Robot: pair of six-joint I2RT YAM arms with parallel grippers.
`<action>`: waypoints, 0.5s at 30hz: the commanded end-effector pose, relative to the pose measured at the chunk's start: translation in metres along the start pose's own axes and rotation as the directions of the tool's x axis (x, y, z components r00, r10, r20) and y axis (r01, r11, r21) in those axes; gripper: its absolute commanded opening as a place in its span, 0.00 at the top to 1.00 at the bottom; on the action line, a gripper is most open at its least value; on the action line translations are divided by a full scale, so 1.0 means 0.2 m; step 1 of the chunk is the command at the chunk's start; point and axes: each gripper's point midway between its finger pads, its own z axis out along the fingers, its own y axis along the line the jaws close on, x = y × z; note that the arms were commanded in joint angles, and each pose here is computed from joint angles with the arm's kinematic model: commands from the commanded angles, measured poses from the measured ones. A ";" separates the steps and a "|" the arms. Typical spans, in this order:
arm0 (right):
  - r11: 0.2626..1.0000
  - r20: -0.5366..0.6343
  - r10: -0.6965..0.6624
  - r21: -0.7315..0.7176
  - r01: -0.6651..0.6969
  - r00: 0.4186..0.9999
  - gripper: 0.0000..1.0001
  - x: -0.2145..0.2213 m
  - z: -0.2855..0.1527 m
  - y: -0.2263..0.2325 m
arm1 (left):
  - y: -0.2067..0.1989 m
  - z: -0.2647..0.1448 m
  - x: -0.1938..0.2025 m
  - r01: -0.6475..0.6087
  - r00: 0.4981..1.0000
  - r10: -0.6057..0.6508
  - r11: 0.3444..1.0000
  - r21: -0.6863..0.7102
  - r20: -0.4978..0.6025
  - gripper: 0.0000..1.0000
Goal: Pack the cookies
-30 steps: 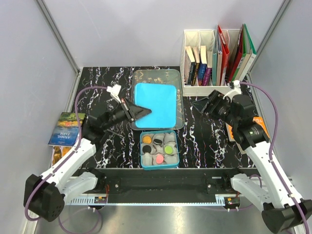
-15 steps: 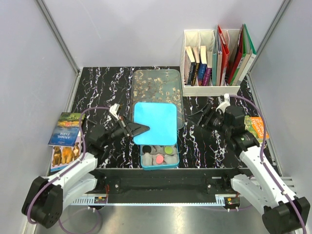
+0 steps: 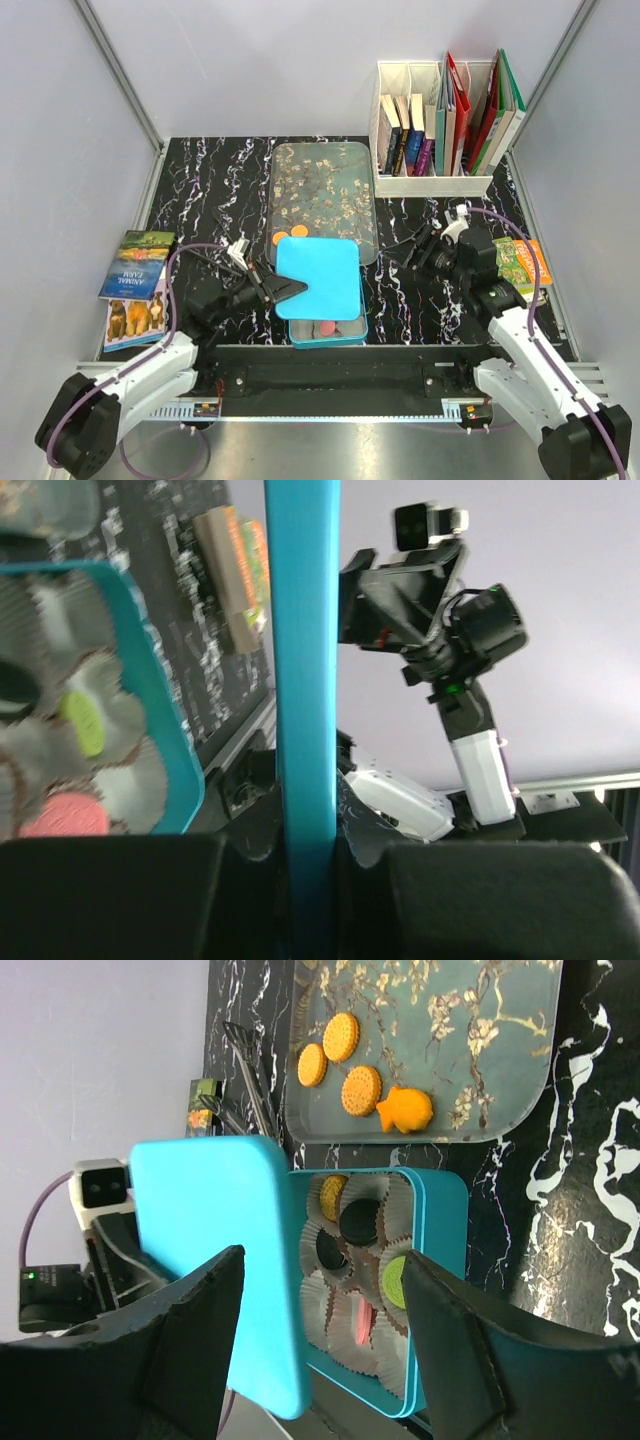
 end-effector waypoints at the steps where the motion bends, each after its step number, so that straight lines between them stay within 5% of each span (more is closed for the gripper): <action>1: 0.998 -0.010 -0.003 -0.064 0.003 1.000 0.28 0.02 0.02 0.04 | 0.04 0.01 -0.01 -0.001 0.998 0.001 1.000 0.001 0.064 1.00; 15: 0.999 -0.034 0.026 -0.043 -0.027 0.999 0.29 0.10 0.05 -0.07 | 0.15 0.08 0.04 0.036 0.994 -0.030 0.998 -0.055 0.108 1.00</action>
